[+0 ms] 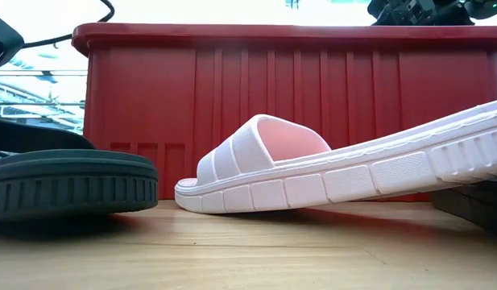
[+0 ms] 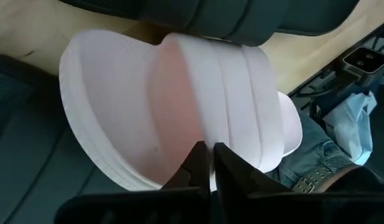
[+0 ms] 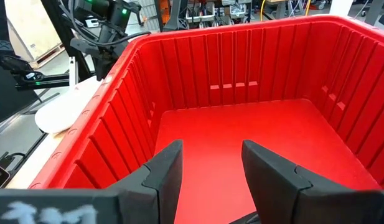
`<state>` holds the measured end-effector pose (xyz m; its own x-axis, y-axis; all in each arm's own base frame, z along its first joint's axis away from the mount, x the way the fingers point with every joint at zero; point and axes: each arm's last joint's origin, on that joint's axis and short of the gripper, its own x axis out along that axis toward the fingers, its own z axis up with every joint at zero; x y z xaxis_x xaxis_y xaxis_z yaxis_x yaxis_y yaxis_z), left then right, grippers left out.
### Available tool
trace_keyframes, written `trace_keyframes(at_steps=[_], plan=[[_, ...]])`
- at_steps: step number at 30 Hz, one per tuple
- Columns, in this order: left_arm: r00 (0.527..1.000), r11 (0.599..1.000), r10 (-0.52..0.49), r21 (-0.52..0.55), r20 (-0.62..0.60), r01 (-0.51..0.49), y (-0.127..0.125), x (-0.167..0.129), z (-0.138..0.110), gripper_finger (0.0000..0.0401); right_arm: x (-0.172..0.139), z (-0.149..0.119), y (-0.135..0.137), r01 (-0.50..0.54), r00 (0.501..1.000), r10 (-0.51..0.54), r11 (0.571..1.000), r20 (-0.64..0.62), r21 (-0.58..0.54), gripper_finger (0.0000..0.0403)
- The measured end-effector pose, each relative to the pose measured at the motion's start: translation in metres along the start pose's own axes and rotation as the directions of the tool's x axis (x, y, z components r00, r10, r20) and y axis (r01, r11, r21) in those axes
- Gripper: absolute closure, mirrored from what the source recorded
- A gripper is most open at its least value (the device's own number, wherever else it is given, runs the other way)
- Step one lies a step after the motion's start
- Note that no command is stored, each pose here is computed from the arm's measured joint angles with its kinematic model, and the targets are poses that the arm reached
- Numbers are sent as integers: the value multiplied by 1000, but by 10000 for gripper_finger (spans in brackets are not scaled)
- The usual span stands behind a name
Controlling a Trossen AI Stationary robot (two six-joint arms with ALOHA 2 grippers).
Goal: Pick and place slides into bin
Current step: Put the pink slipper into the red bin
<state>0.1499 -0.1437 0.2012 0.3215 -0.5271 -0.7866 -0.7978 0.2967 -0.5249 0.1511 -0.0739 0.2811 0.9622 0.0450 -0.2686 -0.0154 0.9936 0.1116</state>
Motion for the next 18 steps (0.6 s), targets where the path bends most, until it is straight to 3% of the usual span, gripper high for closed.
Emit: trace_keyframes(at_steps=[9, 18], plan=[[986, 983, -166, 89, 28, 163, -6, -21, -4, 400, 0, 0, 0, 0, 1000, 0, 1000, 1, 0, 248], [964, 953, -265, 156, 7, 261, -5, -44, -8, 401, 0, 0, -2, 54, 999, -54, 998, -3, 25, 248]])
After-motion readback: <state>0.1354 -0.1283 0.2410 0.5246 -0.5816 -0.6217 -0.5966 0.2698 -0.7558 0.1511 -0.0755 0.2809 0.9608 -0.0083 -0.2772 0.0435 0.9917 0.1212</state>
